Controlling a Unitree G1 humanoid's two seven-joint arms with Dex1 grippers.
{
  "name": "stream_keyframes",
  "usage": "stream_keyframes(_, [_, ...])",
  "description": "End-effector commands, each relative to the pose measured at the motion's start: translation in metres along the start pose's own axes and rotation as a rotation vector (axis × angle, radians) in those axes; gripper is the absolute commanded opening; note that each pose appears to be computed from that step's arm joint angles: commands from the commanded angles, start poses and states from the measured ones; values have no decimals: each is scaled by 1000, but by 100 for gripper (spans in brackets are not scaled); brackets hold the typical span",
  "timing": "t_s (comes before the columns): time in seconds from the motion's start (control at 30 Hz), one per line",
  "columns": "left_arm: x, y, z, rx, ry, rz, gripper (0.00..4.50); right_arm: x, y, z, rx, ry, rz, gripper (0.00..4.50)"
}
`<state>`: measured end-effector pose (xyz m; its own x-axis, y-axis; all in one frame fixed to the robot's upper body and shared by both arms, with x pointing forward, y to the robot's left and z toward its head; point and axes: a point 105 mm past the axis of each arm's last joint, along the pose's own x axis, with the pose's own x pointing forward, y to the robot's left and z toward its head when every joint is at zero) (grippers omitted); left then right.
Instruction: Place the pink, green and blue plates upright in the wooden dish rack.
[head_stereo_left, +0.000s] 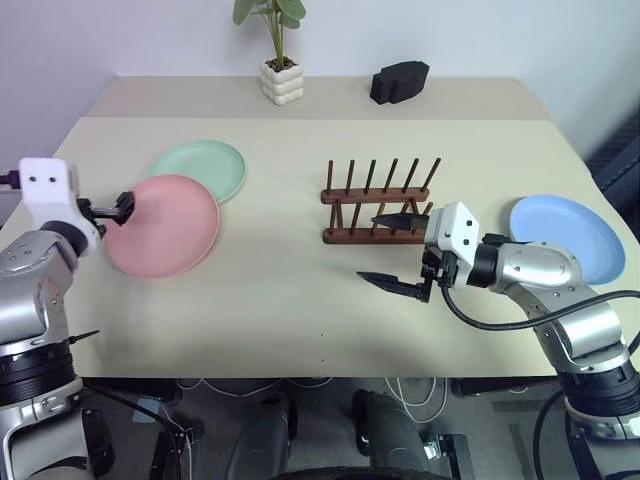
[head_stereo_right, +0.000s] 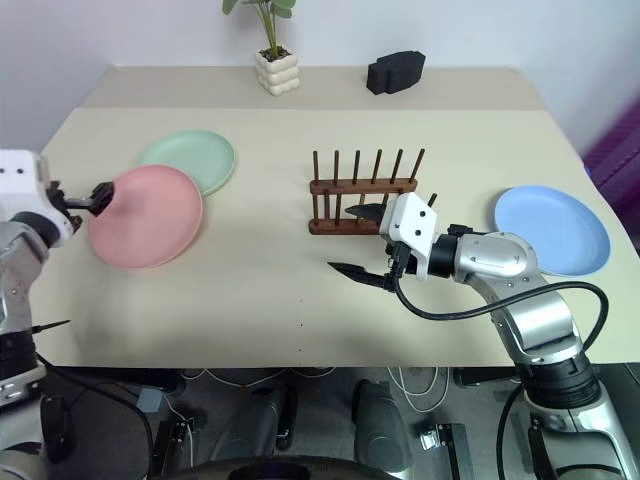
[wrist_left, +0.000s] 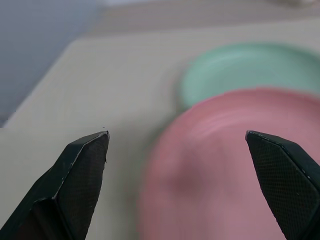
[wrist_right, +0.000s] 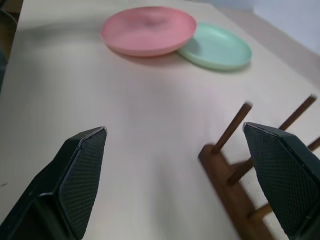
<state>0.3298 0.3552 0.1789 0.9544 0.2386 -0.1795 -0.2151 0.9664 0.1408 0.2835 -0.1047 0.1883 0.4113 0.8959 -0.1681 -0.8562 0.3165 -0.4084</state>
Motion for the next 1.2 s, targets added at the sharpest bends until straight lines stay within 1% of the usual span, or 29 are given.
stream_keyframes(0.03, [-4,18,-4,-37,28,67,449,3,-2,9,-44,-31,5,445])
stream_keyframes(0.17, [2,7,-25,-148,91,-10,449,6,-1,13,-58,-44,9,445])
stream_keyframes(0.23, [3,3,-37,-156,128,-23,449,6,-1,14,-58,-50,6,445])
stream_keyframes(0.3, [3,1,-43,-154,146,-28,449,6,0,14,-58,-50,4,445])
stream_keyframes(0.43, [5,-3,-64,-240,201,-38,449,3,1,12,-54,-41,-10,445])
stream_keyframes(0.5, [5,-3,-67,-259,203,-34,449,3,1,11,-54,-39,-13,445])
stream_keyframes(0.6, [5,-2,-70,-276,197,-26,375,2,2,11,-52,-38,-14,450])
stream_keyframes(0.73, [3,-3,-69,-290,180,-30,178,3,2,12,-54,-37,-12,450])
stream_keyframes(0.77, [3,-3,-67,-297,169,-33,120,3,2,12,-56,-38,-11,450])
stream_keyframes(0.83, [2,-3,-64,-314,145,-38,18,4,1,13,-59,-40,-9,450])
stream_keyframes(0.87, [1,-3,-63,-319,137,-40,4,4,1,13,-60,-41,-8,450])
stream_keyframes(0.97, [-1,-4,-59,-321,114,-52,4,5,1,15,-64,-44,-4,450])
stream_keyframes(1.03, [-2,-4,-50,-340,64,-67,4,5,1,15,-68,-45,-2,450])
stream_keyframes(1.17, [-5,-5,-19,-345,-86,-99,4,6,-2,19,-95,-46,-8,450])
stream_keyframes(1.2, [-7,-9,-6,-337,-140,-123,4,6,-2,22,-105,-49,-8,450])
